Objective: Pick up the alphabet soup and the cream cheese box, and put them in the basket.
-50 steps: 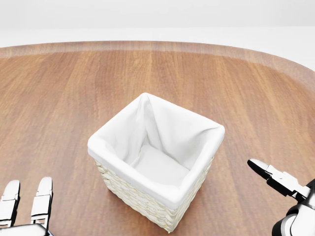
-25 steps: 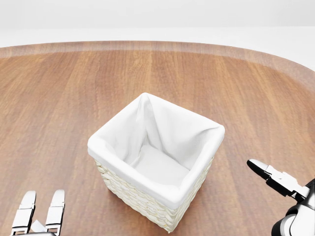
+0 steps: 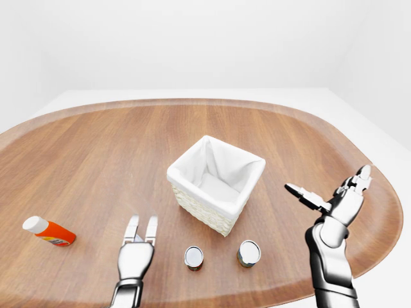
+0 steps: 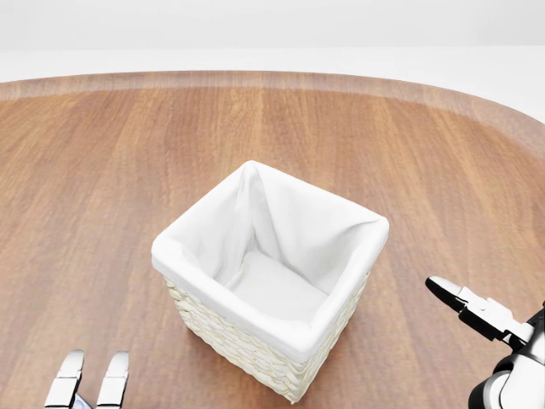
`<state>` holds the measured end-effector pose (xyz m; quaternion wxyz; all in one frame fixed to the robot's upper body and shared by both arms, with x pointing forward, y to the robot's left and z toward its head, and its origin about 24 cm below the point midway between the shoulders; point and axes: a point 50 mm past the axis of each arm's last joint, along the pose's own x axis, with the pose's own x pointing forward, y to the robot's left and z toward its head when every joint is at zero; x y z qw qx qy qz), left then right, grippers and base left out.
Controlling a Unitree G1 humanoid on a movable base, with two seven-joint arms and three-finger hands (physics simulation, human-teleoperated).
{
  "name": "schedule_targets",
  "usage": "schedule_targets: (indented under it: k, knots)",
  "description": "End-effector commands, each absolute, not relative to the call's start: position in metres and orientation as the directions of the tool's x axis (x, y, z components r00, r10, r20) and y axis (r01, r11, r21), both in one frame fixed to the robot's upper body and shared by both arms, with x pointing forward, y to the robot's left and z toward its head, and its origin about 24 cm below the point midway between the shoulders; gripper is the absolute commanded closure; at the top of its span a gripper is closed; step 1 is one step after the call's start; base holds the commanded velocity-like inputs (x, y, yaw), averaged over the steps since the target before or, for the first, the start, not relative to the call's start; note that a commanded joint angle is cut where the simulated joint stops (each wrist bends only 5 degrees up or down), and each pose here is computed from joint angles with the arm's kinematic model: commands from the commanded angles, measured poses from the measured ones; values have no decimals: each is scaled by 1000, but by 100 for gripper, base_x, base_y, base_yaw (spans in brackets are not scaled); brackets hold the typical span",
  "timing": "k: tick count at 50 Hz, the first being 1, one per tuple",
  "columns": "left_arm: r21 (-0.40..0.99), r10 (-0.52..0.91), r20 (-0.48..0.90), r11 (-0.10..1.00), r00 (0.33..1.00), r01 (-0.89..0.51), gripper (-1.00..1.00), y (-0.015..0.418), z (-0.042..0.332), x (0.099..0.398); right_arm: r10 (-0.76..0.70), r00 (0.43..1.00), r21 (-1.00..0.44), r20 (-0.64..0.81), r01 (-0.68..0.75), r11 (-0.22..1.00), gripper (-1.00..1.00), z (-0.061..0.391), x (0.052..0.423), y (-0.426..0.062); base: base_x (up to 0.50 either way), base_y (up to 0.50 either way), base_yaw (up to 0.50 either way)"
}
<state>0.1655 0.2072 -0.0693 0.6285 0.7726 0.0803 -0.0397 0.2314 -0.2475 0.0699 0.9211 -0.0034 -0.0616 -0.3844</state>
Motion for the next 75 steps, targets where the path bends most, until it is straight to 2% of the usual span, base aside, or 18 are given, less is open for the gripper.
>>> schedule_targets:
  k: [1, 25, 36, 53, 54, 55, 57, 58, 59, 63, 72, 75]
  knots:
    - [955, 73, -212, -196, 975, 222, -100, 210, -83, 162, -707, 698, 39, 115, 708, 705, -100, 69, 232, -247, 0, 0, 0]
    - [924, 113, -334, -154, 936, 349, -100, 216, -106, 163, -707, 698, 36, 113, 708, 705, -100, 69, 232, -248, 0, 0, 0]
    - [866, 137, -463, -142, 875, 480, -100, 218, -126, 157, -707, 698, 35, 112, 708, 705, -100, 67, 232, -248, 0, 0, 0]
    - [816, 167, -542, -131, 823, 564, -100, 222, -135, 152, -706, 699, 35, 113, 708, 706, -100, 68, 232, -247, 0, 0, 0]
    - [816, 167, -542, -131, 823, 564, -19, 222, -135, 152, -706, 699, 35, 113, 708, 706, -100, 68, 232, -247, 0, 0, 0]
    - [816, 167, -542, -131, 824, 563, 23, 222, -135, 152, -706, 699, 35, 113, 708, 706, -100, 68, 232, -247, 0, 0, 0]
    - [819, 165, -537, -131, 827, 558, 84, 222, -135, 152, -706, 699, 34, 112, 708, 706, -100, 69, 232, -247, 0, 0, 0]
    - [820, 166, -536, -131, 828, 557, 95, 223, -135, 152, -706, 699, 34, 112, 708, 706, -100, 69, 232, -247, 0, 0, 0]
    - [821, 166, -535, -131, 828, 556, 100, 223, -134, 152, -707, 699, 34, 112, 708, 705, -100, 68, 232, -247, 0, 0, 0]
    - [824, 165, -531, -130, 831, 552, 100, 223, -134, 151, -707, 699, 34, 112, 708, 705, -100, 68, 232, -247, 0, 0, 0]
    - [921, 124, -350, -139, 929, 365, 100, 223, -107, 157, -706, 699, 34, 112, 708, 706, -100, 67, 232, -248, 0, 0, 0]
    - [925, 138, -337, -138, 931, 355, 100, 225, -105, 159, -706, 699, 33, 112, 707, 706, -100, 69, 231, -247, 0, 0, 0]
